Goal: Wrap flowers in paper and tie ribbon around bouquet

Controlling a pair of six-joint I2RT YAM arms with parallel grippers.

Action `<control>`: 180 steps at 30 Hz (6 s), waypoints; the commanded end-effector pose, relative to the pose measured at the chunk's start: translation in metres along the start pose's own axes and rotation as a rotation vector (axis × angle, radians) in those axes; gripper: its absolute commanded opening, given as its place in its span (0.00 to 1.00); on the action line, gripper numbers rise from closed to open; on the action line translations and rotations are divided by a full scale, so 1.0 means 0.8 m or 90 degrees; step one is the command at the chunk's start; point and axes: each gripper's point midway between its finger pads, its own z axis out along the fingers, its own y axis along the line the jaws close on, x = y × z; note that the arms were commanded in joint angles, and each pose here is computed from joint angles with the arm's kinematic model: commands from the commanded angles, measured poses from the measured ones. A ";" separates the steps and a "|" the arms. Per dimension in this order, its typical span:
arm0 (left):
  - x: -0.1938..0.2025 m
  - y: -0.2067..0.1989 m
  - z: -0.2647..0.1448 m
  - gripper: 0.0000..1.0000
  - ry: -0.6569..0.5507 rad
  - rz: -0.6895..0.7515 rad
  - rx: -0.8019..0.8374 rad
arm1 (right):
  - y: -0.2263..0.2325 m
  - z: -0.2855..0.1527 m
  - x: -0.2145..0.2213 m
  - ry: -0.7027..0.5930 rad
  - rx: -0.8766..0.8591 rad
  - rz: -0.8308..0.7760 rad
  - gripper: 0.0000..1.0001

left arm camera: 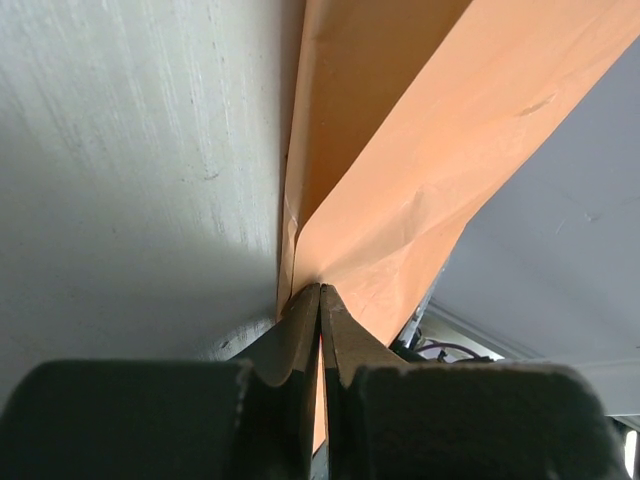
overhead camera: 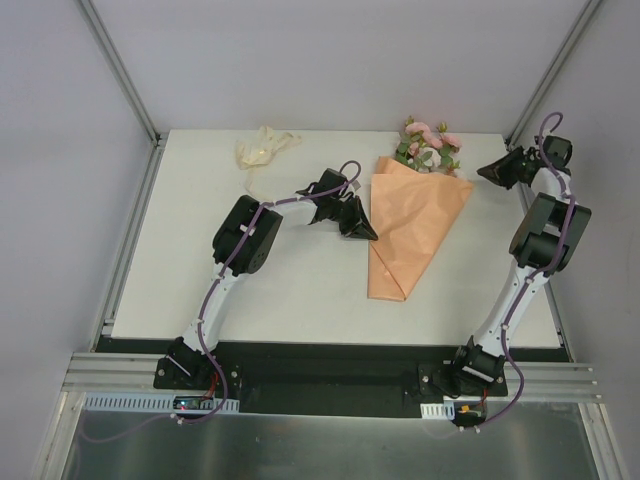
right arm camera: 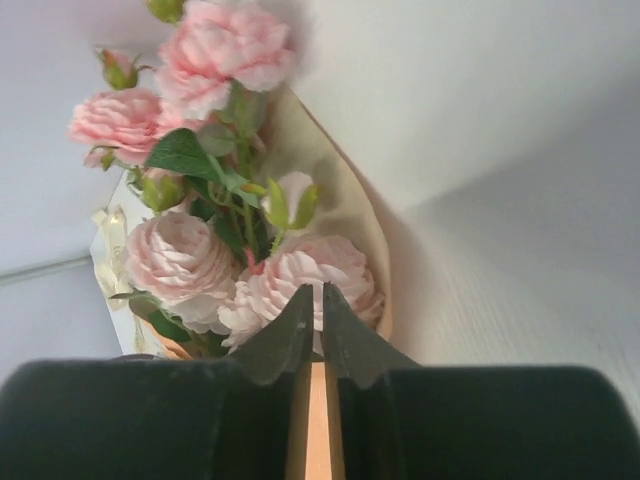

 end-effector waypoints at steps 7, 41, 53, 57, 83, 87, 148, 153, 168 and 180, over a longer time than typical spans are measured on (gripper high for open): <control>0.018 0.051 0.009 0.00 0.035 -0.024 -0.063 | 0.010 -0.085 0.113 0.063 0.075 0.040 0.29; 0.063 -0.100 -0.037 0.04 -0.011 0.172 0.005 | 0.050 -0.111 0.463 0.260 0.081 -0.202 0.01; 0.049 -0.009 0.024 0.00 0.035 0.061 -0.048 | 0.071 -0.112 0.409 0.221 0.100 -0.214 0.01; 0.055 0.008 0.027 0.00 0.044 0.055 -0.061 | 0.066 -0.095 0.360 0.197 0.122 -0.184 0.01; 0.062 0.015 0.027 0.00 0.065 0.001 -0.059 | -0.043 0.033 0.073 0.068 0.203 -0.043 0.04; 0.064 0.017 0.027 0.00 0.069 -0.003 -0.061 | -0.055 0.055 0.042 0.040 0.200 -0.034 0.09; 0.069 0.042 0.025 0.00 0.079 -0.020 -0.082 | -0.009 0.017 -0.021 -0.042 0.153 0.000 0.01; 0.069 0.041 0.022 0.00 0.072 -0.019 -0.088 | 0.002 0.009 -0.039 -0.046 0.152 -0.001 0.01; 0.070 0.057 0.024 0.00 0.065 -0.024 -0.109 | 0.060 -0.144 0.114 0.024 0.210 -0.036 0.52; 0.071 0.065 0.024 0.00 0.072 -0.025 -0.109 | 0.097 -0.159 0.403 0.266 0.081 -0.234 0.38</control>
